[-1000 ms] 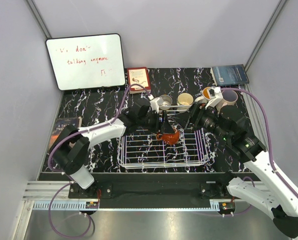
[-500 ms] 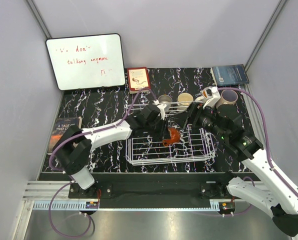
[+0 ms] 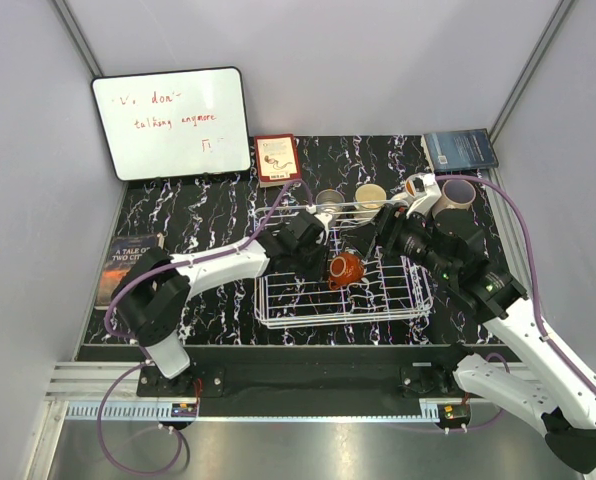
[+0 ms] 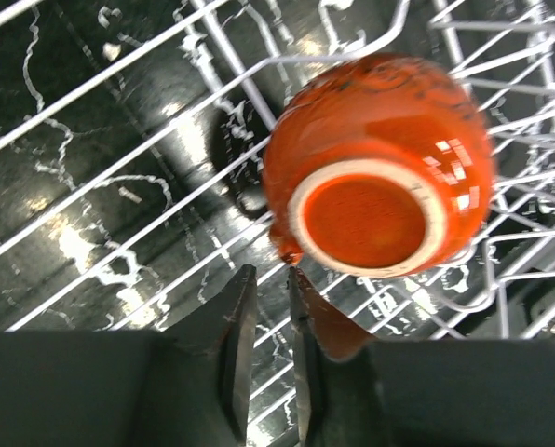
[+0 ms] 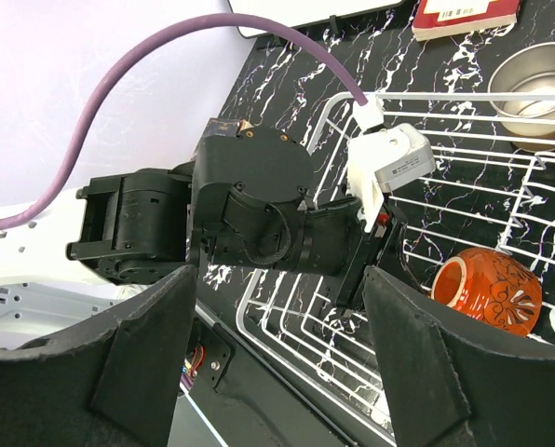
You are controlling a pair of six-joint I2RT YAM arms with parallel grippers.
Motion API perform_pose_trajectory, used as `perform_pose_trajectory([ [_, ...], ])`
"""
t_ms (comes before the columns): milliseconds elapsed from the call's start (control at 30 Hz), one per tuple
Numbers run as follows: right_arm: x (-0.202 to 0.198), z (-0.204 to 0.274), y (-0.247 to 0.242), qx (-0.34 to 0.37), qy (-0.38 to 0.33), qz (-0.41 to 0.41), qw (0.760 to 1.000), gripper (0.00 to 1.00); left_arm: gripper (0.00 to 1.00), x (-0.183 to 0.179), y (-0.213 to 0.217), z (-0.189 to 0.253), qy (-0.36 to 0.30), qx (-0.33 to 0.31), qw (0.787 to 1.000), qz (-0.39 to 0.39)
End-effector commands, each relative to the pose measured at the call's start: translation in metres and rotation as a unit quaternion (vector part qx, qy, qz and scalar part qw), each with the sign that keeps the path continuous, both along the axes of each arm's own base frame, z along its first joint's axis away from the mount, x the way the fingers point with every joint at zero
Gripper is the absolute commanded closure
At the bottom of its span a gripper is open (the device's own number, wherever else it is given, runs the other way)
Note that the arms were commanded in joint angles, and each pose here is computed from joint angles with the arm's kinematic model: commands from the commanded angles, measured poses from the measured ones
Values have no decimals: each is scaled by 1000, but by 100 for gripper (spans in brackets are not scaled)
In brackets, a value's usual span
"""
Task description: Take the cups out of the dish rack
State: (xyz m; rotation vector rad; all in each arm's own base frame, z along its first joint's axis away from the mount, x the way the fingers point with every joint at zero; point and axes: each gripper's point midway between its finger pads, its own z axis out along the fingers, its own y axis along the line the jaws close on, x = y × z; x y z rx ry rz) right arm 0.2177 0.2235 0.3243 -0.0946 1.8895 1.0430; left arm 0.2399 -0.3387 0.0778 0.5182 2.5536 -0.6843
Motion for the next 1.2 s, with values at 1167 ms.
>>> perform_pose_trajectory([
  [1167, -8, -6, 0, -30, 12, 21, 999, 19, 52, -3, -3, 9, -208, -57, 960, -177],
])
